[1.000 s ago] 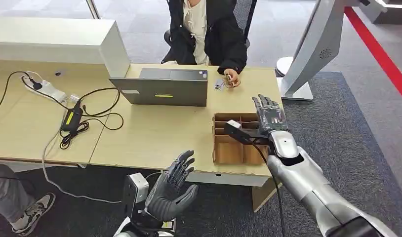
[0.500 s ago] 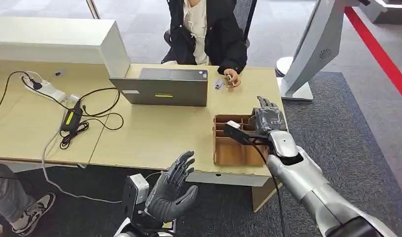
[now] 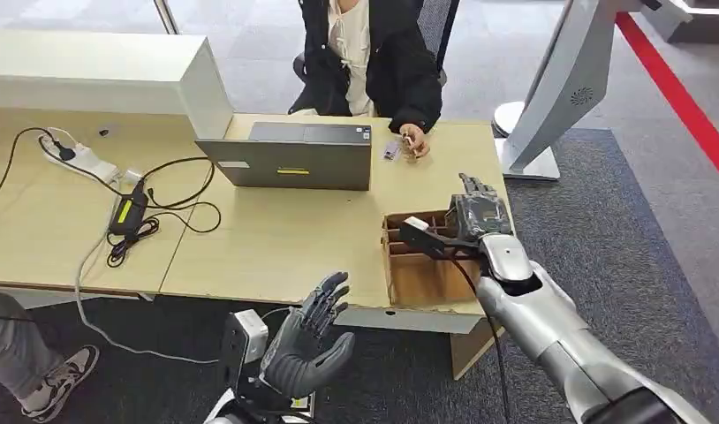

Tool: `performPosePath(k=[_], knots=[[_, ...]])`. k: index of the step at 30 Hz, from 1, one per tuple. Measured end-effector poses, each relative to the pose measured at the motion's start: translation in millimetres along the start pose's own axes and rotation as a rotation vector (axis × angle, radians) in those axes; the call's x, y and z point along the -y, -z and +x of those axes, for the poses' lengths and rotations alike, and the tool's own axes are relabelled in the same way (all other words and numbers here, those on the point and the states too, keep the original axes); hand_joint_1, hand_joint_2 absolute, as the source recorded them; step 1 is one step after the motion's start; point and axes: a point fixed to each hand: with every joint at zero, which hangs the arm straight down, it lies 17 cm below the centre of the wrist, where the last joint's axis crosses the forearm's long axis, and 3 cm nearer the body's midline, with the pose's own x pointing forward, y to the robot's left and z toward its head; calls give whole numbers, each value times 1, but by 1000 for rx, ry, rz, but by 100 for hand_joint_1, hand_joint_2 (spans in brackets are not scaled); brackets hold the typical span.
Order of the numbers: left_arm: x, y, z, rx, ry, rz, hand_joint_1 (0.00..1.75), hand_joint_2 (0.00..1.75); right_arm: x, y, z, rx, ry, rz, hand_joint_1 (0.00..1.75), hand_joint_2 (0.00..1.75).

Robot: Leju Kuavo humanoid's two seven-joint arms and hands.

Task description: Pass the card to the sensor for recognition and then transmit it.

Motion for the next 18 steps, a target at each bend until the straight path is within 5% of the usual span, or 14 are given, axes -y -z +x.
performPosePath(k=[6, 18], knots=[[3, 0, 0, -1, -5, -13, 0, 175, 8, -1, 0, -9, -6, -49, 175, 175], [11, 6, 7, 26, -13, -60, 0, 175, 115, 11, 1, 0, 17, -366, 175, 175]])
